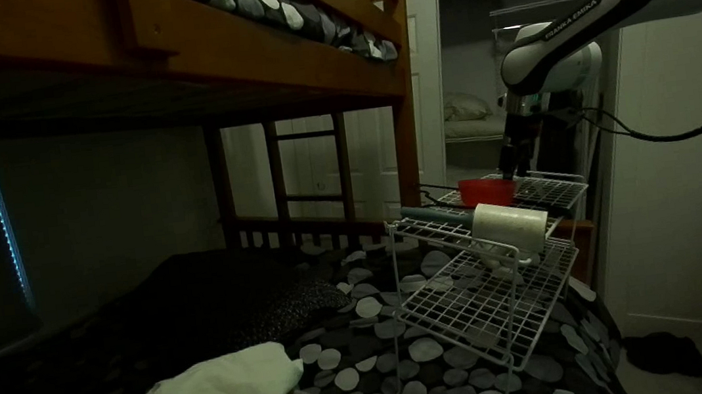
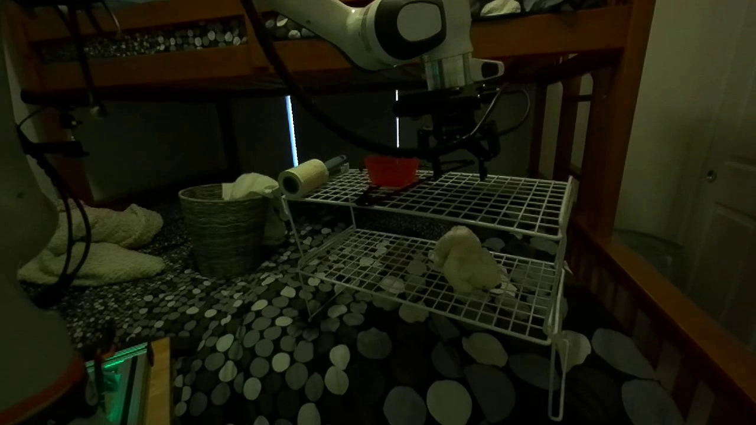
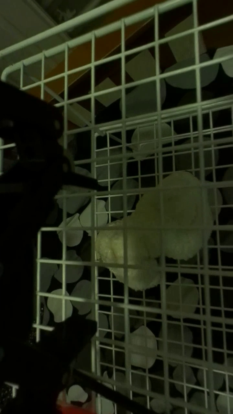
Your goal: Turn the white rack to the right
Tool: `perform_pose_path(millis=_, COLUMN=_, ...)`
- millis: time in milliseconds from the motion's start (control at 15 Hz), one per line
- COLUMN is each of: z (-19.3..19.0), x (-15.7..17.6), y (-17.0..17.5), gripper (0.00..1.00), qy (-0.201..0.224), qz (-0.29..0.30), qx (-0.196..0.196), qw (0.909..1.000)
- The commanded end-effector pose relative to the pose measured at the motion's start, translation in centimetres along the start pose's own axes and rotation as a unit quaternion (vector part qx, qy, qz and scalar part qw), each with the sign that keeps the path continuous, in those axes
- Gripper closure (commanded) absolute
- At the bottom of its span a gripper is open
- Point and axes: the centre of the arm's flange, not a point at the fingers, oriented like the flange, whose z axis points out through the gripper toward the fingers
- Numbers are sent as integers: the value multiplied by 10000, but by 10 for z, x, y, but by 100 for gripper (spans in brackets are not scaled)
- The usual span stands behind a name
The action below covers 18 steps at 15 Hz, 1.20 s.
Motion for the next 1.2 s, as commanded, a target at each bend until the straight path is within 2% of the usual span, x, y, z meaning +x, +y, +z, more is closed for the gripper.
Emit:
perform_pose_path(millis=0, z=19, x=-13, y=-4, gripper=0, qy=84, qz=216, qx=-69, qw=9997)
perform_pose_path(millis=333, z=30, x=-8, y=-15, gripper=0, qy=125, qz=220, qx=-72, qw=9997)
perform_pose_path(millis=733, z=34, x=-13, y=-14, gripper=0, qy=-59, qz=66, qx=-23, qw=10000)
perform_pose_path(millis=1133, z=28, x=-16, y=-15, gripper=0, qy=-82, qz=-101, qx=409, qw=9991)
